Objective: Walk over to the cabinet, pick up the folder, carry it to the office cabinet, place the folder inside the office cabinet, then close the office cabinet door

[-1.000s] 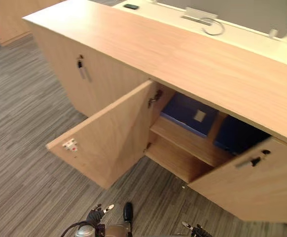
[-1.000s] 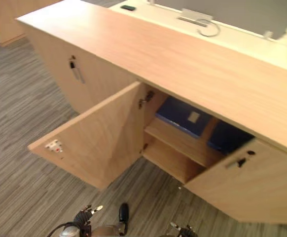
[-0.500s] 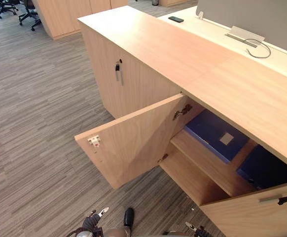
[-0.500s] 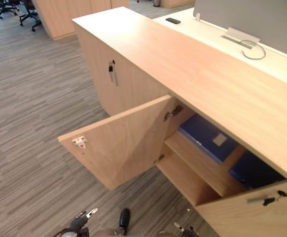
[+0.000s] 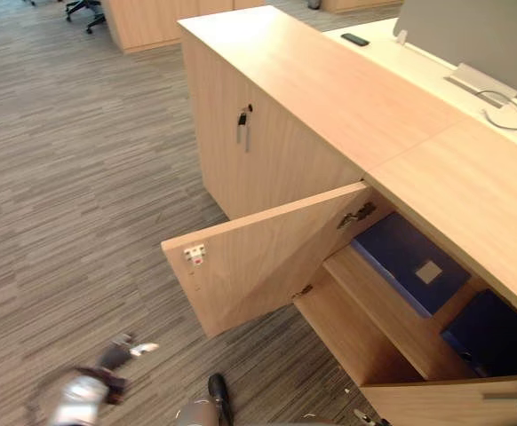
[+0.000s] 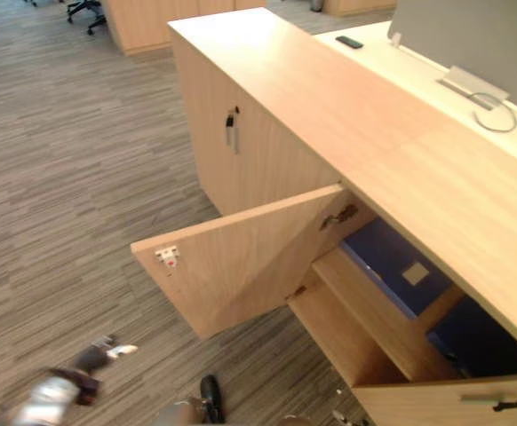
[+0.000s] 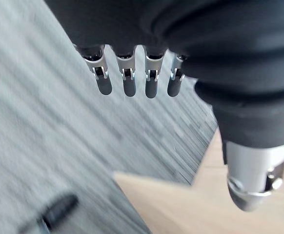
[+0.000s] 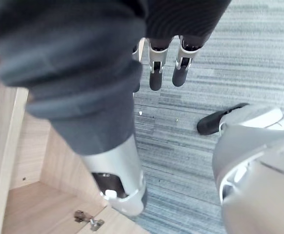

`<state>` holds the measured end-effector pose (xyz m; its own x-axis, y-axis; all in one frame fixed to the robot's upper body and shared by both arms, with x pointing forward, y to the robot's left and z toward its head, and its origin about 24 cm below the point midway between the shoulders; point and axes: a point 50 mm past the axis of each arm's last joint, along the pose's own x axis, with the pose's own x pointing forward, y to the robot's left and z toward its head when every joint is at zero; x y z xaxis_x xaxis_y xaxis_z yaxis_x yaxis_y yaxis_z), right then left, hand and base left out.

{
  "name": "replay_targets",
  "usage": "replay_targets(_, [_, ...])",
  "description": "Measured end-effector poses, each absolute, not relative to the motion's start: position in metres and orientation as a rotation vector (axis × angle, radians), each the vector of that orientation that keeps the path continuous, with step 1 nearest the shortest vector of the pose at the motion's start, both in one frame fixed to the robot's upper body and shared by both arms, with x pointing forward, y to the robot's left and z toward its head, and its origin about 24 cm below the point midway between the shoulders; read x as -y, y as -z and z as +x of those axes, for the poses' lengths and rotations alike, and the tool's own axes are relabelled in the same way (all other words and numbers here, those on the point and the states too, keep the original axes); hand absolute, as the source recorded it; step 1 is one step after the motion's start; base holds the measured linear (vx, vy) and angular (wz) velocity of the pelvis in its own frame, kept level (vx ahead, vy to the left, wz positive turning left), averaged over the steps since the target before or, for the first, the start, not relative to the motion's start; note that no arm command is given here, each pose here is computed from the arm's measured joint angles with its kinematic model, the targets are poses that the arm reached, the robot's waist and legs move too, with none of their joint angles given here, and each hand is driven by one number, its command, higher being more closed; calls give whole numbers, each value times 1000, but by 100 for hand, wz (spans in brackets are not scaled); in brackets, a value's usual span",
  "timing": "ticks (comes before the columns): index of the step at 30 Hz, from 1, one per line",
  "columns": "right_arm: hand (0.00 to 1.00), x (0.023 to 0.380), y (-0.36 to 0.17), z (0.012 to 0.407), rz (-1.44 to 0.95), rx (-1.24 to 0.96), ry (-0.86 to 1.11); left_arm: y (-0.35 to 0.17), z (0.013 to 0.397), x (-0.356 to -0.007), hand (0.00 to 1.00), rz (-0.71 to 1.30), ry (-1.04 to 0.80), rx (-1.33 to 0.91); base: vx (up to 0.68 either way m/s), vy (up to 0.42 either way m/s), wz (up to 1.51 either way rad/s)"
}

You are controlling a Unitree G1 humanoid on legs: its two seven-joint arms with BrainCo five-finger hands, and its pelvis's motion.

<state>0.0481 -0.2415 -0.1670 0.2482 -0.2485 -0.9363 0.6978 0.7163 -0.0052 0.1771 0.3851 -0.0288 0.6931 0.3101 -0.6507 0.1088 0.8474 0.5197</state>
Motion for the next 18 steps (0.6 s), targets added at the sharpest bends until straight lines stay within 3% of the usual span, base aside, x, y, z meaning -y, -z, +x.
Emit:
replay_targets(2, [0, 239, 169, 38, 489, -1177, 680, -19, 184, -427, 0, 742, -183, -816, -153, -30, 15])
replay_targets(9, [0, 219, 175, -1, 707, -1187, 863, -69, 226, -440, 0, 888, -291, -700, -7, -21, 8])
replay_targets(13, [0, 195, 179, -10, 815, -1195, 906, -92, 251, -433, 0, 923, -370, -571, 6, -39, -12])
replay_targets(18, [0, 191, 179, -13, 833, -1194, 920, -83, 282, -383, 0, 907, -286, -396, -57, -8, -12])
